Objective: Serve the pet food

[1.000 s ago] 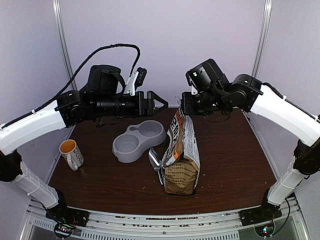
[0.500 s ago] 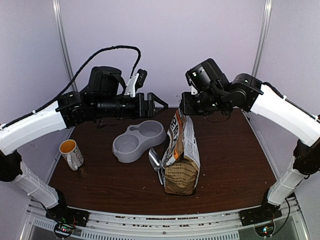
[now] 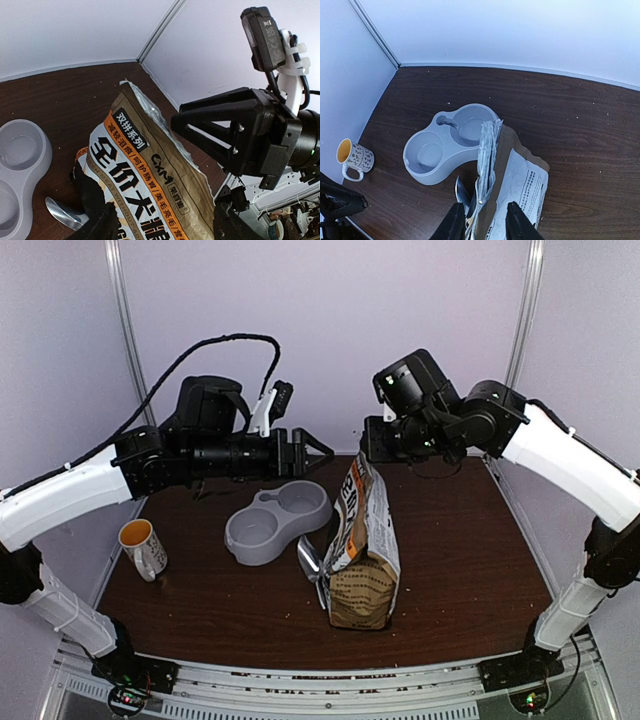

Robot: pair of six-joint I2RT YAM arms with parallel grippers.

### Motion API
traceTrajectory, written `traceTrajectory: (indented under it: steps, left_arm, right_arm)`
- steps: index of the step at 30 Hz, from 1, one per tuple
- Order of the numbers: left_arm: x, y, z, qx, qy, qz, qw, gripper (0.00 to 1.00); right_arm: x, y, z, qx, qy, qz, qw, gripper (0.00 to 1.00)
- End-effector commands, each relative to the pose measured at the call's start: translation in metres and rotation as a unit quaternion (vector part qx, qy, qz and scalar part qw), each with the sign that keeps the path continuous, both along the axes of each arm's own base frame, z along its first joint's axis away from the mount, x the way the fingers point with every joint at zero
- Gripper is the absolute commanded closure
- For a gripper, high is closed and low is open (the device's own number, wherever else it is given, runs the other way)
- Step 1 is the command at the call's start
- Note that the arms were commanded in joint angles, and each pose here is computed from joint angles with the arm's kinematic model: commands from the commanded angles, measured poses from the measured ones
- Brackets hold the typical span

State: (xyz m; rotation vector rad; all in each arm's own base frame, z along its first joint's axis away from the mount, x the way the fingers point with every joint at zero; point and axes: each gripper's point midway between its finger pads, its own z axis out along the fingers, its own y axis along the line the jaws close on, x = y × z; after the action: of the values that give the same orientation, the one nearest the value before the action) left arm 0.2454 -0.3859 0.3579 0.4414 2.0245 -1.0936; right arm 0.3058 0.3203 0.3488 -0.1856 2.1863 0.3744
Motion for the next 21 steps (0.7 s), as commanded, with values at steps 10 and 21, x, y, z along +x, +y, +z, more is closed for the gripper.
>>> traceTrajectory:
  steps: [10, 21]
  left_arm:
    - [-0.004, 0.003, 0.026, -0.039, -0.023, -0.002, 0.999, 0.33]
    - [-0.005, 0.005, 0.026, -0.039, -0.023, 0.0, 0.999, 0.33]
  right_arm:
    - [0.009, -0.005, 0.011, -0.039, -0.023, -0.017, 0.999, 0.73]
    - [0.017, -0.003, -0.002, -0.072, -0.017, -0.029, 0.997, 0.78]
